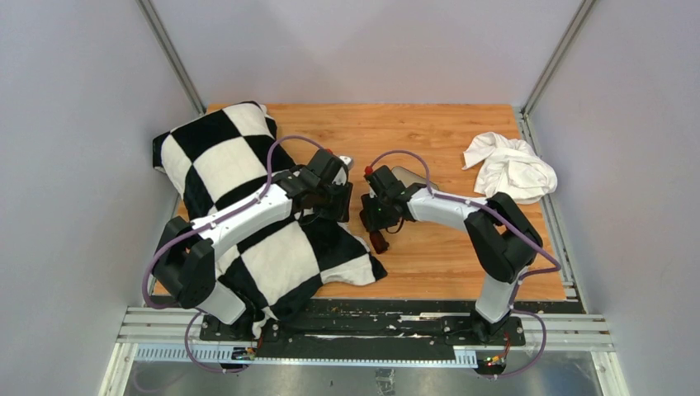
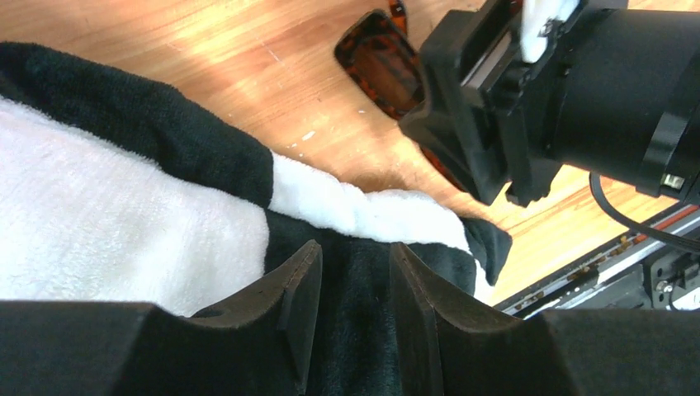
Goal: Organize the sunglasses
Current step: Pick up the sunglasses from the center of the board, then adjust the sunglasses case at the center of the board.
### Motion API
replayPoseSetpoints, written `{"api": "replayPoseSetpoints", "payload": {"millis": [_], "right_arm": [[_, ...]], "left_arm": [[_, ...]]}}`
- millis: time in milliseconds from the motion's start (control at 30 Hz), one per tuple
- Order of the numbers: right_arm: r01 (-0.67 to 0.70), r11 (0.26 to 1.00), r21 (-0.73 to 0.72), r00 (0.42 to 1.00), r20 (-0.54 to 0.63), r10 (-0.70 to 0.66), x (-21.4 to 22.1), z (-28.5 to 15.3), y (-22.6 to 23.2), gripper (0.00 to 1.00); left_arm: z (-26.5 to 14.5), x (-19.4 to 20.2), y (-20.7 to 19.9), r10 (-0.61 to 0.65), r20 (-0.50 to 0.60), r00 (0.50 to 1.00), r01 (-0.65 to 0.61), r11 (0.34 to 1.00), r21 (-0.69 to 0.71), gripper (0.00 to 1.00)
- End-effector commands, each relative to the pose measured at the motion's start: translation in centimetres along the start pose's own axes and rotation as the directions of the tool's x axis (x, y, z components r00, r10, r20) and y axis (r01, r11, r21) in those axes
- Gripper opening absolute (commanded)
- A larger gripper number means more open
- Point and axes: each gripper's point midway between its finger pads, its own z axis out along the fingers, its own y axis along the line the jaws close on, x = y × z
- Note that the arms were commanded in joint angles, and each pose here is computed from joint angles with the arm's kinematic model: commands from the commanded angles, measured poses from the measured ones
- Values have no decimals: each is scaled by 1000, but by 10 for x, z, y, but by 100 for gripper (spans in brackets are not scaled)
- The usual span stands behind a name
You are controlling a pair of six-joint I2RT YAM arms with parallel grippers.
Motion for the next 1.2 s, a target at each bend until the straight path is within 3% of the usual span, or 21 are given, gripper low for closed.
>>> {"api": "replayPoseSetpoints", "payload": {"millis": [0,367,633,867,1167], "right_arm": [[-48,980,193,999,-6,50,21,-19,-50,40],[-180,947,264,984,40,176,62,-67,-99,40],[-266,933,244,964,75,255,71,-89,-113,40],[-325,912,251,946,97,311,81,-97,-129,39],[-409,887,215,912,104,396,91,-101,-139,39]], "left_arm": [[-13,-26,-14,21,73,997,-25,998,54,42],[9,-69,-39,72,66,995,-80,988,129,43],[66,-107,-52,109,14,994,-109,975,191,43],[102,-149,-25,21,35,999,-27,984,178,44],[154,-141,-13,-51,-40,998,58,979,194,45]]}}
